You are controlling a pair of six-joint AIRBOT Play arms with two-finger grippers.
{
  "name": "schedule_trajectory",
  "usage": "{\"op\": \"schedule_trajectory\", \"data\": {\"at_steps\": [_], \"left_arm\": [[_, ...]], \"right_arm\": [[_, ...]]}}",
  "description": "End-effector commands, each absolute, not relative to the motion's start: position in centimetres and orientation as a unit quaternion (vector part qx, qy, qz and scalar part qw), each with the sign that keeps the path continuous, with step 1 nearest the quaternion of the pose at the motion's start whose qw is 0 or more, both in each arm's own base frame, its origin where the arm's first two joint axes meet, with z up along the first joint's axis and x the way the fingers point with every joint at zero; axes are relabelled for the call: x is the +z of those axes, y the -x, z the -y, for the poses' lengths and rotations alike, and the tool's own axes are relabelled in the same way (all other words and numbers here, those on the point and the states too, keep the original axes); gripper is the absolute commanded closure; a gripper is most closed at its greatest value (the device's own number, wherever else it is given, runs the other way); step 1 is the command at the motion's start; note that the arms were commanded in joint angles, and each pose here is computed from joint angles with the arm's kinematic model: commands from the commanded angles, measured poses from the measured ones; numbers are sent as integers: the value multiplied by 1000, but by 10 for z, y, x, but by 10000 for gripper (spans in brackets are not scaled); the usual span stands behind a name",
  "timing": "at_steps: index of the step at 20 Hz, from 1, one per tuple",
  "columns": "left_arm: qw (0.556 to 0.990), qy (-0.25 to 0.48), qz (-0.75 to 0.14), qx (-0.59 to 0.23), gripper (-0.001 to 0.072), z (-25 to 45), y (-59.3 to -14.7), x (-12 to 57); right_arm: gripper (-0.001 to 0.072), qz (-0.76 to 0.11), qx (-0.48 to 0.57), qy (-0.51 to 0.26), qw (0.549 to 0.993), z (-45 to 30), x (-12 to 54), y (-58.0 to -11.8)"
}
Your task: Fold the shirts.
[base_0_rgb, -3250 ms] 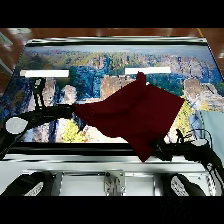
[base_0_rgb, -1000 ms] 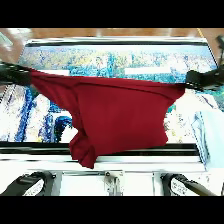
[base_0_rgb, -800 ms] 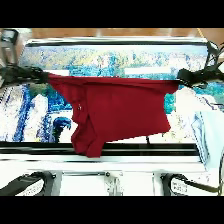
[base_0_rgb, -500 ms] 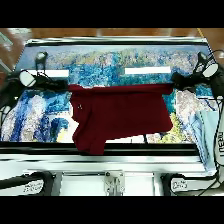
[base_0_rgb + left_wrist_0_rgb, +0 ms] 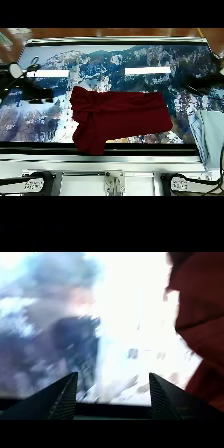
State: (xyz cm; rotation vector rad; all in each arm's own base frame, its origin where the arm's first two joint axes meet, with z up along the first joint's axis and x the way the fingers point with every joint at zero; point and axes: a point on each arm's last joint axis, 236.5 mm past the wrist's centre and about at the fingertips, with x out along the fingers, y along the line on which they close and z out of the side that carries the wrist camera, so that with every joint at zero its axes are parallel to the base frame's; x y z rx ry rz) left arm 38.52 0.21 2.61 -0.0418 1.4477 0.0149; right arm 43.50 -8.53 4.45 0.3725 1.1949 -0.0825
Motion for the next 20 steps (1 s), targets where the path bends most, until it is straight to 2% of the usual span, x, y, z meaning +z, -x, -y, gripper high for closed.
{"op": "schedule_trajectory", "data": {"at_steps": [1,3,4,6,9,12,20], "left_arm": [[722,14,-691,24,196,-16,-336,29],[717,36,-696,-20,55,25,-305,-9],[713,46,-699,-38,40,44,-291,-26],[705,51,-703,-79,39,81,-266,-53],[703,14,-701,-115,40,112,-248,-81],[708,-3,-693,-133,39,126,-243,-93],[709,18,-692,-135,52,143,-253,-117]], "right_arm": [[171,-665,-79,-160,726,129,29,-338],[171,-668,-48,-221,708,111,8,-316],[171,-673,-29,-236,700,102,-2,-306],[171,-683,-13,-255,684,89,-19,-295],[171,-666,-10,-271,695,84,-24,-305],[171,-650,-10,-279,707,84,-22,-315],[171,-642,-16,-277,715,87,-23,-320]]}}
